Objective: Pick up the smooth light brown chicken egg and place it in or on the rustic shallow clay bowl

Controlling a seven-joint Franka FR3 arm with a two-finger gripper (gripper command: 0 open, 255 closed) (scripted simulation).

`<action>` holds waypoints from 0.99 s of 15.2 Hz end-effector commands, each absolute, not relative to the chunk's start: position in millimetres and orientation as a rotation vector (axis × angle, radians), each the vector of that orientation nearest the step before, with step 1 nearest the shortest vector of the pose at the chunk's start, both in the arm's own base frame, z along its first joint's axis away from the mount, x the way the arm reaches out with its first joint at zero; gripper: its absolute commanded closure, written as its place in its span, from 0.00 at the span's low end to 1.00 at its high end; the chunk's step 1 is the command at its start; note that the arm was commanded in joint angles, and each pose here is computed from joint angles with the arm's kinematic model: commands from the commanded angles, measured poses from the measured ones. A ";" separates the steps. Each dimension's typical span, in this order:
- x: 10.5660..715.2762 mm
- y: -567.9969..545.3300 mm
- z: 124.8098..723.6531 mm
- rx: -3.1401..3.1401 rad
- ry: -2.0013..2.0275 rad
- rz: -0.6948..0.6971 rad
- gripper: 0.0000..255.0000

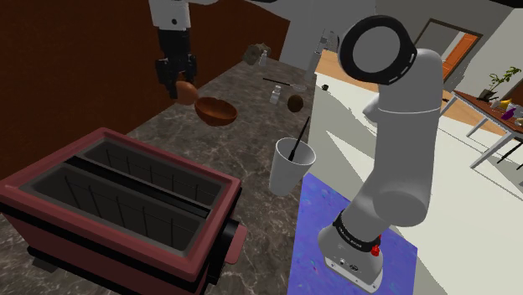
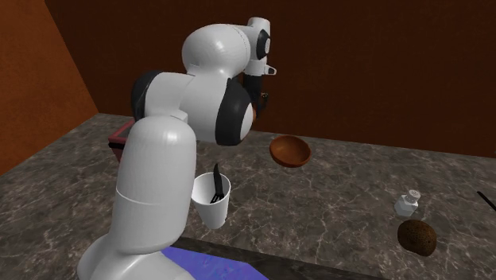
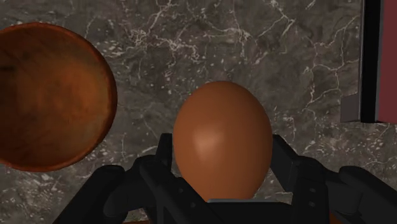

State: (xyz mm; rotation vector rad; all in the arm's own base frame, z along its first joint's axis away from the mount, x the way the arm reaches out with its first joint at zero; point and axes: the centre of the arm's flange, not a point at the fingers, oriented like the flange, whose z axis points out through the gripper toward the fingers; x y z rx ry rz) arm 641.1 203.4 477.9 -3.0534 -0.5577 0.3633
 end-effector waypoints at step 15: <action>688.0 20.6 472.3 -3.053 -0.559 0.363 1.00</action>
